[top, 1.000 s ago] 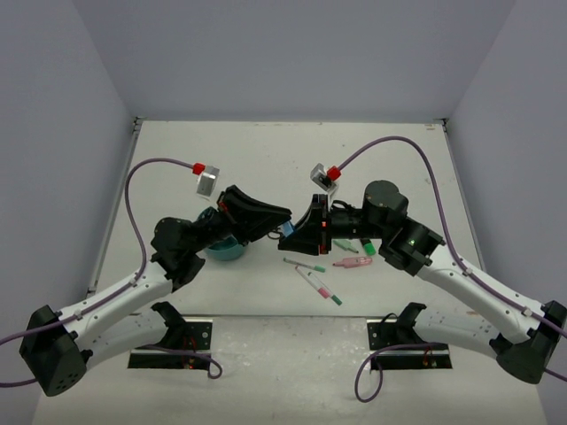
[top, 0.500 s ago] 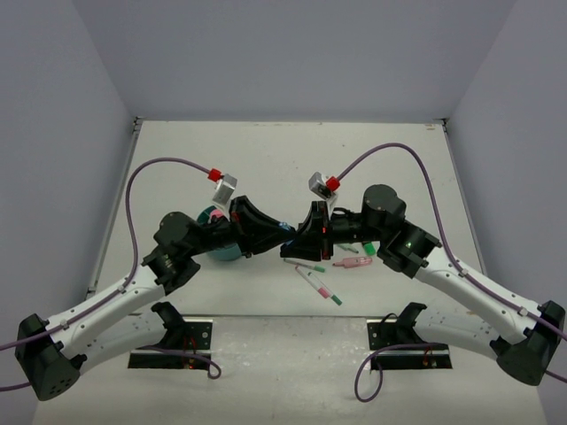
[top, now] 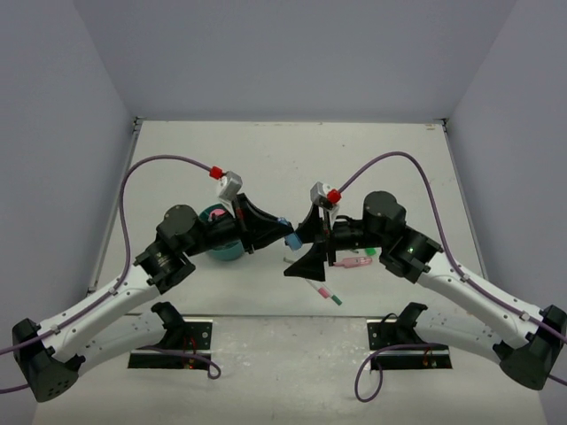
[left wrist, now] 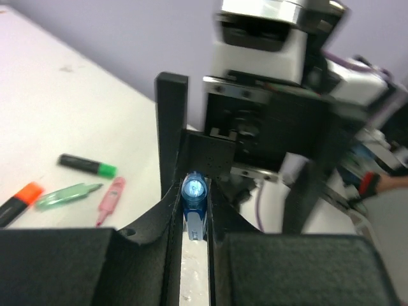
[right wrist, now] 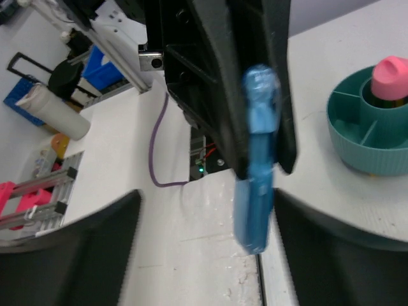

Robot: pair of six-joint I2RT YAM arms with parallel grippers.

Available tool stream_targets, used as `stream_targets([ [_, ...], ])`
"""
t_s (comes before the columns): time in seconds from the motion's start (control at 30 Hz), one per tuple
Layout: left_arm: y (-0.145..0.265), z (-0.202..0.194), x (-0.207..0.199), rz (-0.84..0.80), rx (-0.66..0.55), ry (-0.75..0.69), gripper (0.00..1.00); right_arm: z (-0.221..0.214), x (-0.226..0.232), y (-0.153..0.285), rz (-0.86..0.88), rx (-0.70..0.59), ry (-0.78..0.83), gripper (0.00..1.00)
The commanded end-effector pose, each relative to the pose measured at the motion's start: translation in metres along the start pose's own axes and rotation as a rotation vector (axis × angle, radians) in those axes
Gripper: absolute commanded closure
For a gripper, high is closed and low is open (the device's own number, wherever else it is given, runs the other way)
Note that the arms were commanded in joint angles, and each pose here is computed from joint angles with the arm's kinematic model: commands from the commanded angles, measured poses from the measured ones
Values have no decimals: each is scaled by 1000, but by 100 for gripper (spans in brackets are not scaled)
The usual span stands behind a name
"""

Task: Sort the stationery into containers
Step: Close the pen cap on the pen, then place the pen in the storage box.

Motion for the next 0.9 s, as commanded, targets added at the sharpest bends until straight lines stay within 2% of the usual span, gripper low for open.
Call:
stream_targets([
  [0.0,4,5,48,495,-3,-23,100,0,-18,5,-227,-71,-33,1],
  [0.07,8,-2,64,634,23,-21,100,-3,-32,7,-352,-103,-60,1],
  [0.2,14,2,87,880,-22,-46,100,-10,-51,14,-525,-146,-86,1],
  [0.33,10,6,110,1107,15,-116,100,-18,-64,18,-621,-169,-104,1],
  [0.47,4,11,127,1267,27,-171,100,-24,-69,20,-659,-170,-104,1],
  [0.87,15,6,177,1505,90,-197,100,-32,-74,25,-685,-180,-87,1],
])
Point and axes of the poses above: each gripper's point midway between its finger pads, its own y axis back along the fingers, its own x axis along the line the jaws close on, z = x × y, the point moved 8 cm from there along y, back along the fingers, and after that the axes turned 8 degrees about -y, right-handed, at the moved point
